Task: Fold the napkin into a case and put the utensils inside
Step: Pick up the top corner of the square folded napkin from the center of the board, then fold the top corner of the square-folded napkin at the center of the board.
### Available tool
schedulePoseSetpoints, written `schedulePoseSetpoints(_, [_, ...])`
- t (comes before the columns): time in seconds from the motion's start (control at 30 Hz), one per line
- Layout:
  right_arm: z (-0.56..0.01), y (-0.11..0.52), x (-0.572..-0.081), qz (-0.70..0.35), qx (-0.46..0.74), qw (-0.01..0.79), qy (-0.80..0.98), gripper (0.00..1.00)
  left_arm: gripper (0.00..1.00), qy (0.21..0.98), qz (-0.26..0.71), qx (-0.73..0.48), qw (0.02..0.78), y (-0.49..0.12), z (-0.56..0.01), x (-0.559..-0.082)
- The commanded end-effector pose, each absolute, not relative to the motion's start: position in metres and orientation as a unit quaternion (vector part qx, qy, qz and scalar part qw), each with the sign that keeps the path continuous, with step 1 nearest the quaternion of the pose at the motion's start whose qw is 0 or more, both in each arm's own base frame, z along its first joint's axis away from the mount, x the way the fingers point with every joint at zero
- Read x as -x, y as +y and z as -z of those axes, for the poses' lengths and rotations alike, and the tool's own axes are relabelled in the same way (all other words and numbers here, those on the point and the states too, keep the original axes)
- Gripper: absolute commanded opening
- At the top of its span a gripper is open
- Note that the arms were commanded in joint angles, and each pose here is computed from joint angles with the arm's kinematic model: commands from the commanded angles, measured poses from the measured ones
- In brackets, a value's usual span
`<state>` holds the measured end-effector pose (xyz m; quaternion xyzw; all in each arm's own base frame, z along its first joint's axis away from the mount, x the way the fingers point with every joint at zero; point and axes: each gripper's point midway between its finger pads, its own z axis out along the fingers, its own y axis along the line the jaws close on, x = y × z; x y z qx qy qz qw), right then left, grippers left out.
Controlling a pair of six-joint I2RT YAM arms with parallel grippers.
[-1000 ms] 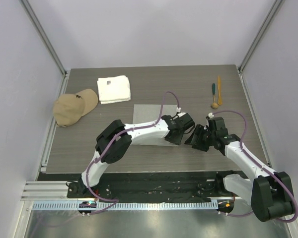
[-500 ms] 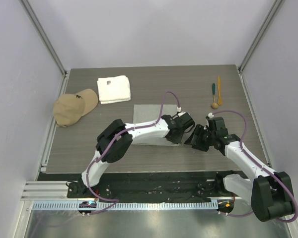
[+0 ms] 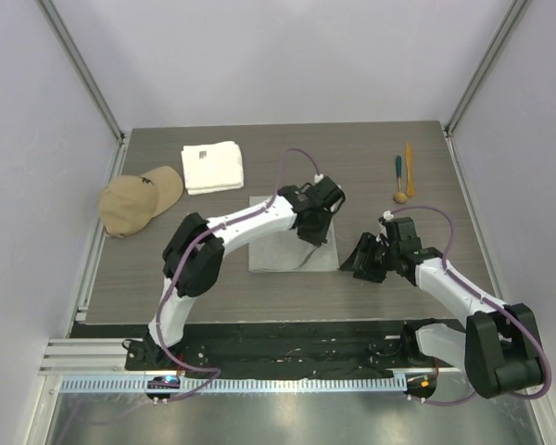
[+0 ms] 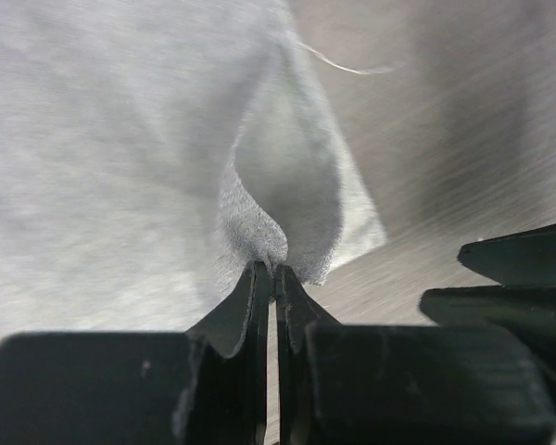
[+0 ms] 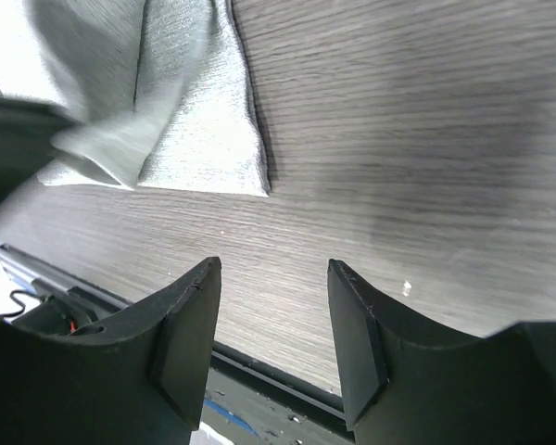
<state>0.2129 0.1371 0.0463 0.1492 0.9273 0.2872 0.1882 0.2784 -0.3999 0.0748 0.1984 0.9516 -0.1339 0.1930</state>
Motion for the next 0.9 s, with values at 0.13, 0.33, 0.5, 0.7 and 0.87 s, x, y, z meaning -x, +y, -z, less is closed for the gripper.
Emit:
schedulePoseSetpoints(0.13, [-0.083, 0.158, -0.258, -0.325, -0.095, 0.223, 0.914, 0.56, 0.0, 0.936, 0.241, -0.199, 0.164, -0.373, -0.108, -0.295])
schedulePoseSetpoints(0.33, [-0.086, 0.157, -0.264, -0.321, -0.093, 0.231, 0.914, 0.59, 0.0, 0.923, 0.3, -0.206, 0.124, -0.407, -0.097, -0.271])
schedulePoseSetpoints(0.5, [-0.09, 0.159, -0.269, -0.328, -0.1, 0.233, 0.91, 0.62, 0.0, 0.913, 0.34, -0.202, 0.098, -0.428, -0.089, -0.248])
schedulePoseSetpoints(0.7, [-0.091, 0.163, -0.27, -0.338, -0.102, 0.229, 0.907, 0.63, 0.01, 0.913, 0.343, -0.199, 0.091, -0.434, -0.079, -0.24])
schedulePoseSetpoints(0.87, [-0.081, 0.172, -0.265, -0.371, -0.125, 0.207, 0.897, 0.44, 0.03, 0.918, 0.328, -0.203, 0.095, -0.43, -0.072, -0.243])
